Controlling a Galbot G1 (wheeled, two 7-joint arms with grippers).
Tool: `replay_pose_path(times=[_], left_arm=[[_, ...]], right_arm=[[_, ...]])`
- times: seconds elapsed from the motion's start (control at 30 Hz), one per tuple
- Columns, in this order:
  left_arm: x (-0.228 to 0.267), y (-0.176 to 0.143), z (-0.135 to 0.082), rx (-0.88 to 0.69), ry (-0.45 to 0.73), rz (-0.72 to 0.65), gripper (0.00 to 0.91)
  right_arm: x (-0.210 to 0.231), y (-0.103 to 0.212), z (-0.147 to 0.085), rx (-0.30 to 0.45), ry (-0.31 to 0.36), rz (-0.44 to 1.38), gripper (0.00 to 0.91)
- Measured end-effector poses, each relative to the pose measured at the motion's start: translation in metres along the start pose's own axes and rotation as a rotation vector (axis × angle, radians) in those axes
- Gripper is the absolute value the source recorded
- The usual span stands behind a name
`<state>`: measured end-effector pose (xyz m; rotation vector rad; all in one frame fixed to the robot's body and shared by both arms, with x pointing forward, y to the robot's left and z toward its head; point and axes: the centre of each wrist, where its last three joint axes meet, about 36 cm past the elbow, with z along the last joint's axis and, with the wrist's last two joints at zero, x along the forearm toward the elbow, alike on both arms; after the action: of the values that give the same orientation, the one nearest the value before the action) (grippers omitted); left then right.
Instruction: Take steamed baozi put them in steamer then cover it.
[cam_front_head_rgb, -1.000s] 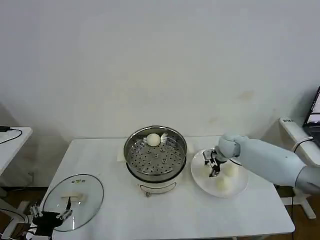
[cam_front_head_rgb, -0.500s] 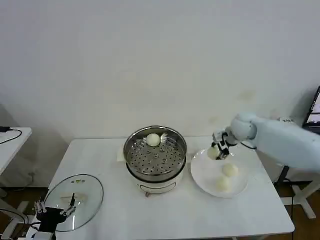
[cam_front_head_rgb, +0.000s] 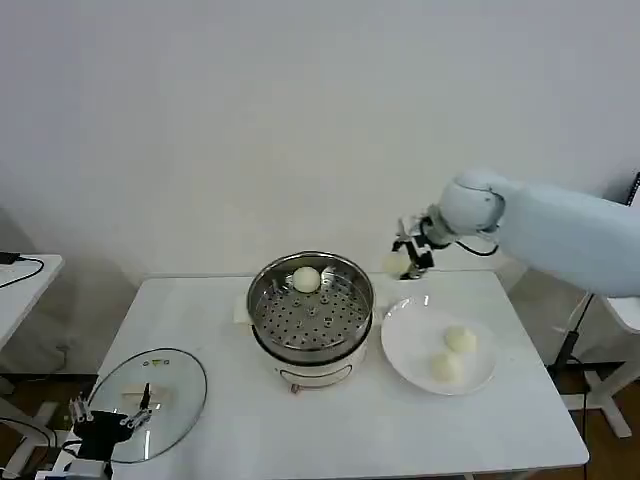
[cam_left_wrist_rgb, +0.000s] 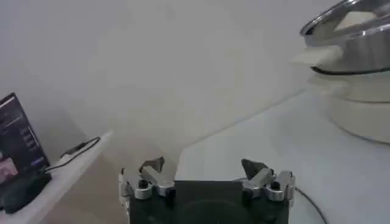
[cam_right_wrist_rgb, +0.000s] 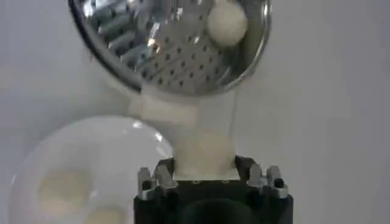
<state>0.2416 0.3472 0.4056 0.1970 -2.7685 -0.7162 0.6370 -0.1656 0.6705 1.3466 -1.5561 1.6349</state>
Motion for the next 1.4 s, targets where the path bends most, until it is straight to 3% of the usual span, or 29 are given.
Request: replay_pose_path(times=[0.27,0.63,0.93,1.4], left_arm=[[-0.001,0.001,-0.003,0.003,-0.009,-0.005,0.907],[-0.001,0.003,-0.003,0.009,-0.016,-0.018,0.907],[-0.002,0.003,-0.001,0.009,-0.015,-0.020,0.907],[-0.006,-0.003,0.005,0.013,-0.006,-0.010,0.907]], right_arm=[[-0.031,-0.008,-0.075,-0.014,-0.066,-0.057,0.675],[-0.083,-0.010,-0.146,-0.033,-0.066,-0.122,0.675],[-0.117,-0.009,-0.172,-0.050,-0.053,-0.145,0.675],[-0.144,-0.010,-0.183,-0.068,-0.032,-0.150,0.675]])
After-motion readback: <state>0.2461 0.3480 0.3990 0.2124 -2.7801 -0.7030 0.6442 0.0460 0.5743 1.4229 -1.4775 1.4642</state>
